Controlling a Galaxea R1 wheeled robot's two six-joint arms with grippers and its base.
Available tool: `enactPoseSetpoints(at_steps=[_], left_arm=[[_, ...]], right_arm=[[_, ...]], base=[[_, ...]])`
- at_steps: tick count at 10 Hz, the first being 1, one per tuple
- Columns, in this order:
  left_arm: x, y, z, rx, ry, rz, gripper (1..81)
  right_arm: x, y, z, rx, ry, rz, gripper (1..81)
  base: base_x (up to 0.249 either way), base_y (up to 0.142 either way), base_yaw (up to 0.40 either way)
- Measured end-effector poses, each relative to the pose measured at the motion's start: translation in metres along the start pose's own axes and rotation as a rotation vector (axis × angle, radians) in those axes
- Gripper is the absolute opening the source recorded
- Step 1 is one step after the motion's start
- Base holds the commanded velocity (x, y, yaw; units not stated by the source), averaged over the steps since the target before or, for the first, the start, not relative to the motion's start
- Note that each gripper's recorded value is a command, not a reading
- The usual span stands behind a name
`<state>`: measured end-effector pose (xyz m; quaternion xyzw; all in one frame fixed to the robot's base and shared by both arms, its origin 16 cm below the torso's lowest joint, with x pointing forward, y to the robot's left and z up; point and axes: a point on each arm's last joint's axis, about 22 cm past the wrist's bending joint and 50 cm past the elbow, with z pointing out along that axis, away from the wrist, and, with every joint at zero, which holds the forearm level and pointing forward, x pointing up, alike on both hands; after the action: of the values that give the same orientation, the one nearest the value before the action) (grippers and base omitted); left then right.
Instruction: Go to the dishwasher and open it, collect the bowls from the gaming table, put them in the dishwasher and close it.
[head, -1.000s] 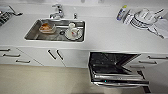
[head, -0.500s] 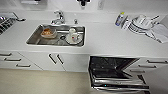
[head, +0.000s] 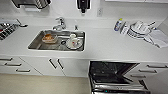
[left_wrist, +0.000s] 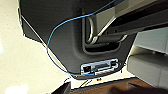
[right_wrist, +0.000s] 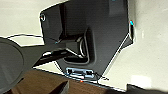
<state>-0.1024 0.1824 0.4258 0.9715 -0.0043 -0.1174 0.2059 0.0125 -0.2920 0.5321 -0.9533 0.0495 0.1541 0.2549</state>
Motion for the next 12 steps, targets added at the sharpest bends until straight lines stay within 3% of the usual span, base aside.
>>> enactPoseSetpoints(at_steps=[3,6,8,12], left_arm=[[0.028,-0.004,0.003,-0.003,0.023,0.073,81.1],[0.061,-0.009,0.010,0.001,0.059,0.090,81.1],[0.081,-0.013,0.014,0.005,0.080,0.101,81.1],[0.113,-0.022,0.026,0.013,0.113,0.117,81.1]], right_arm=[[0.019,0.006,0.022,-0.026,0.020,-0.018,81.1],[0.056,-0.021,0.047,0.013,0.063,-0.053,81.1],[0.107,-0.015,0.045,-0.008,0.120,-0.085,81.1],[0.178,-0.046,0.061,0.028,0.195,-0.137,81.1]], base=[[0.000,0.000,0.000],[0.000,0.000,0.000],[0.000,0.000,0.000],[0.000,0.000,0.000]])
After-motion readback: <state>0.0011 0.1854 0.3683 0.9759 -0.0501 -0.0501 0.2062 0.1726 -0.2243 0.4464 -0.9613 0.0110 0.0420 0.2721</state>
